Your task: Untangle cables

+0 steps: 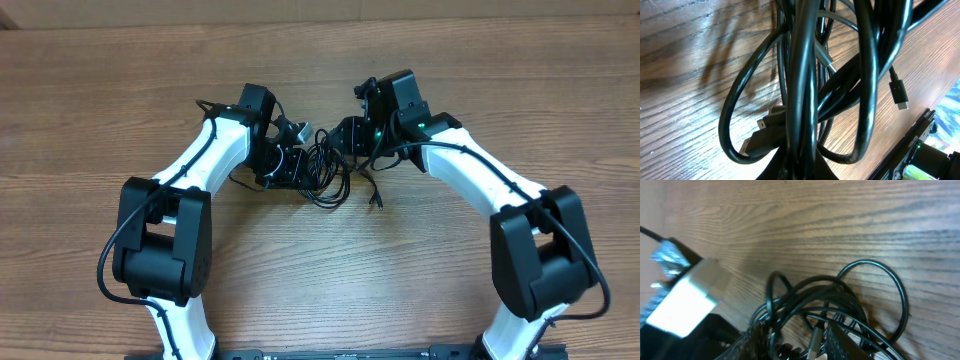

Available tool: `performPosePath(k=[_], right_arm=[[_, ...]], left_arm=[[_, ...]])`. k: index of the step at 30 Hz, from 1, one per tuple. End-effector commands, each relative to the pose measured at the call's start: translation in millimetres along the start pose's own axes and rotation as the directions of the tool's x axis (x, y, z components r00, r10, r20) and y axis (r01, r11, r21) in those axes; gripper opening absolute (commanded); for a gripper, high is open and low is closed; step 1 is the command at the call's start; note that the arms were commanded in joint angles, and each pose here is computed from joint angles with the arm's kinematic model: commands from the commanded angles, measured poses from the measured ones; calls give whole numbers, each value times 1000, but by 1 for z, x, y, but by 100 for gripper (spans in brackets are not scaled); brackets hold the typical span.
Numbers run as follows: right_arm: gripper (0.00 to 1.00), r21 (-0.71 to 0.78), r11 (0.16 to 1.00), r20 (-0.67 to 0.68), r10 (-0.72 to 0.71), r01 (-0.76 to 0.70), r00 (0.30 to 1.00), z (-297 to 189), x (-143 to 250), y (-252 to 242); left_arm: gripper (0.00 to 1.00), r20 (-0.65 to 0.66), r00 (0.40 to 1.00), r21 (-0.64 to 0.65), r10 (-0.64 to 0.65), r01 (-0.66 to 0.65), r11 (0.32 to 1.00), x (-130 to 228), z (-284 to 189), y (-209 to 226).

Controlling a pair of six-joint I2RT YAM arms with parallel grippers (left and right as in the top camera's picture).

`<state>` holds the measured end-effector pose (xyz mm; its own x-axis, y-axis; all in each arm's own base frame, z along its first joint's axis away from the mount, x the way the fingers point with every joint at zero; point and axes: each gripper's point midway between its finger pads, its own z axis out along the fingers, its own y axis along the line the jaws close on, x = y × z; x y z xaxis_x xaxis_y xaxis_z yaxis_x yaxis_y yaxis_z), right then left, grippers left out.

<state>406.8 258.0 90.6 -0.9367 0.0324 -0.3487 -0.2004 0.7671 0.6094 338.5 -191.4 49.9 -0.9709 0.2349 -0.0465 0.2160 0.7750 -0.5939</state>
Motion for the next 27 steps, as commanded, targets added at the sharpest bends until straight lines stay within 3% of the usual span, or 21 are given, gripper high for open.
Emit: performPosePath(k=[1, 10, 13, 19, 23, 27], right_arm=[[37, -22, 1000, -26, -8, 7, 1000, 13, 5, 10], [37, 135, 990, 57, -40, 32, 998, 16, -6, -7], [29, 159, 986, 98, -59, 43, 993, 15, -15, -10], [25, 156, 987, 104, -62, 46, 993, 16, -17, -9], [4, 158, 986, 100, -61, 44, 993, 16, -16, -10], [4, 163, 986, 90, -55, 40, 994, 16, -13, -11]], left_arm=[[10, 15, 998, 34, 55, -56, 998, 0, -4, -14], [10, 0, 999, 31, 48, -48, 998, 3, -4, -14], [10, -10, 999, 15, 41, -40, 999, 6, -3, -12], [10, -14, 999, 16, 48, -47, 999, 7, -1, -14], [10, -17, 999, 9, 50, -50, 999, 7, -1, -14], [10, -17, 999, 9, 48, -48, 999, 7, -1, -14]])
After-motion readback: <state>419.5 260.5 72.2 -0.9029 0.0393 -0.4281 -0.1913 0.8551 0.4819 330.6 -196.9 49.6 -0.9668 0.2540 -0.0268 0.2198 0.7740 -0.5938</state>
